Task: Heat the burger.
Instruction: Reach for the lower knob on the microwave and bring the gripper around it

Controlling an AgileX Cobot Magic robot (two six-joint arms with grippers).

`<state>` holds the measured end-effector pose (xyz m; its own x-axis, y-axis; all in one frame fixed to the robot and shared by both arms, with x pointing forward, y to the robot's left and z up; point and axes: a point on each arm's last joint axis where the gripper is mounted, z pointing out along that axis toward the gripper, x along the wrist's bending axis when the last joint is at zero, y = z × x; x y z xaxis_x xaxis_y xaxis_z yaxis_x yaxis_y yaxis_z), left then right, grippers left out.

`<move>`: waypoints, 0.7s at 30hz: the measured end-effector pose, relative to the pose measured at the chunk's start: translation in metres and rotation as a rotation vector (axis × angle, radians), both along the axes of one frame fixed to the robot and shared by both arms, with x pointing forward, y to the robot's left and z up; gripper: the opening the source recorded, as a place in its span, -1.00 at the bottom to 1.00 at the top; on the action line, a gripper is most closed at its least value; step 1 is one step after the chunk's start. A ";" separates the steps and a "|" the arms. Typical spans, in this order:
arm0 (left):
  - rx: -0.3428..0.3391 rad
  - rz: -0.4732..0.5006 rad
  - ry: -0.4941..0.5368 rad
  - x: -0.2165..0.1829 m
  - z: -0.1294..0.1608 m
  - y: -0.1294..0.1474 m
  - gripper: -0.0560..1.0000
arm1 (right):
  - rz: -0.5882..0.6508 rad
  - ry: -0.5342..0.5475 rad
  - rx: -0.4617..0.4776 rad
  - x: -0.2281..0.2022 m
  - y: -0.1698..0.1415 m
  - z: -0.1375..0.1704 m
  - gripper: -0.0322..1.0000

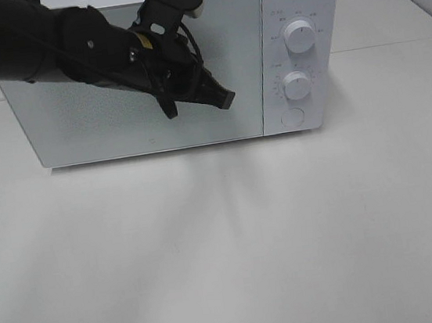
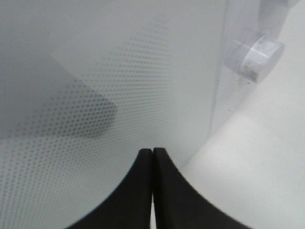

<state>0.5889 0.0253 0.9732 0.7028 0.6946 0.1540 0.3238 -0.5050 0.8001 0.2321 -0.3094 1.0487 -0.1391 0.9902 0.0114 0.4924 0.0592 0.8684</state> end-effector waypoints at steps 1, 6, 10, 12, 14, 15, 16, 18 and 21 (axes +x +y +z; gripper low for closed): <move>0.000 0.000 0.000 0.000 0.000 0.000 -0.89 | 0.000 0.000 0.000 0.000 0.000 0.000 0.18; 0.052 -0.046 0.149 -0.026 0.021 0.001 -0.89 | 0.000 0.000 0.000 0.000 0.000 0.000 0.18; 0.048 0.007 0.322 -0.041 0.029 0.008 -0.89 | 0.000 0.000 0.000 0.000 0.000 0.000 0.18; 0.044 0.050 0.410 -0.047 0.031 0.011 -0.89 | 0.000 0.000 0.000 0.000 0.000 0.000 0.18; 0.051 0.098 0.506 -0.055 0.034 0.016 -0.89 | 0.000 0.000 0.000 0.000 0.000 0.000 0.18; 0.051 0.098 0.506 -0.055 0.034 0.016 -0.89 | 0.000 0.000 0.000 0.000 0.000 0.000 0.18; 0.067 0.112 0.545 -0.060 0.039 0.020 -0.89 | 0.000 0.000 0.000 0.000 0.000 0.000 0.18; 0.079 0.119 0.560 -0.063 0.041 0.022 -0.89 | 0.000 0.000 0.000 0.000 0.000 0.000 0.18; 0.134 0.146 0.588 -0.072 0.053 0.033 -0.89 | 0.000 0.000 0.000 0.000 0.000 0.000 0.18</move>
